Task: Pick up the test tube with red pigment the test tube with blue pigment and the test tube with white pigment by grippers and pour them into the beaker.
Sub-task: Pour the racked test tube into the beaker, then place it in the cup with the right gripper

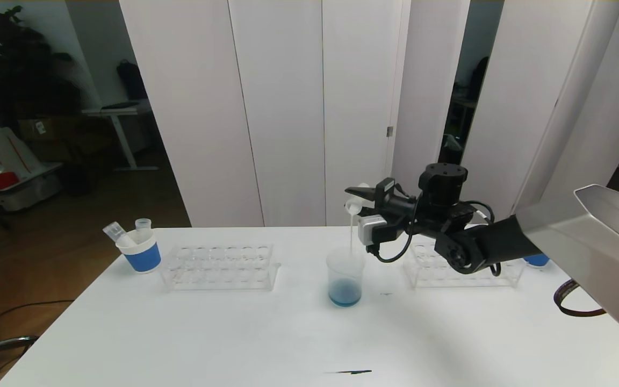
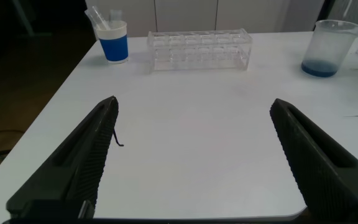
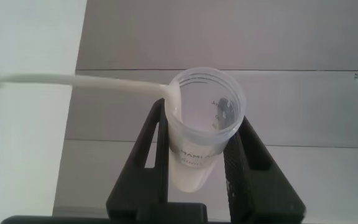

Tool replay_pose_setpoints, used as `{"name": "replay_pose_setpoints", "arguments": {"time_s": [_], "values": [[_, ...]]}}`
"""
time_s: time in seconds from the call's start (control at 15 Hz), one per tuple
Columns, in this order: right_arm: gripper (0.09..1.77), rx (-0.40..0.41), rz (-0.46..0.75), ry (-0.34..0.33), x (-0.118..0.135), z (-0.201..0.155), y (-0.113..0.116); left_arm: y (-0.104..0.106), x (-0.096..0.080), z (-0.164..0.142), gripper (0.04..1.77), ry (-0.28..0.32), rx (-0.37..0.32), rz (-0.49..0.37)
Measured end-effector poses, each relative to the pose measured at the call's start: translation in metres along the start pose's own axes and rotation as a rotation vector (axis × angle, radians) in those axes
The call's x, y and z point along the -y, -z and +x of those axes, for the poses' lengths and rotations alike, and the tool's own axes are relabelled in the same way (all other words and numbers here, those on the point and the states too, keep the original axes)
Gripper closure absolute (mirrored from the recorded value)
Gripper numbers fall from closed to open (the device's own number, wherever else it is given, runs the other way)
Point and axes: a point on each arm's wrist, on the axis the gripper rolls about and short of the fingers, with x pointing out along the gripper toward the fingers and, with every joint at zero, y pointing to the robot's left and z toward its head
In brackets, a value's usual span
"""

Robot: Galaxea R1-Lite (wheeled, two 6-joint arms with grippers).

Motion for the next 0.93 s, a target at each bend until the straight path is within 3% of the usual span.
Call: {"name": "replay_pose_setpoints", "arguments": {"time_s": [0.93], "values": [[1.28,0.007,-0.129,0.04,0.0013,0.0066,0.0001,0.0,0.0,0.0,0.07,-0.001,0.0,0.0]]}}
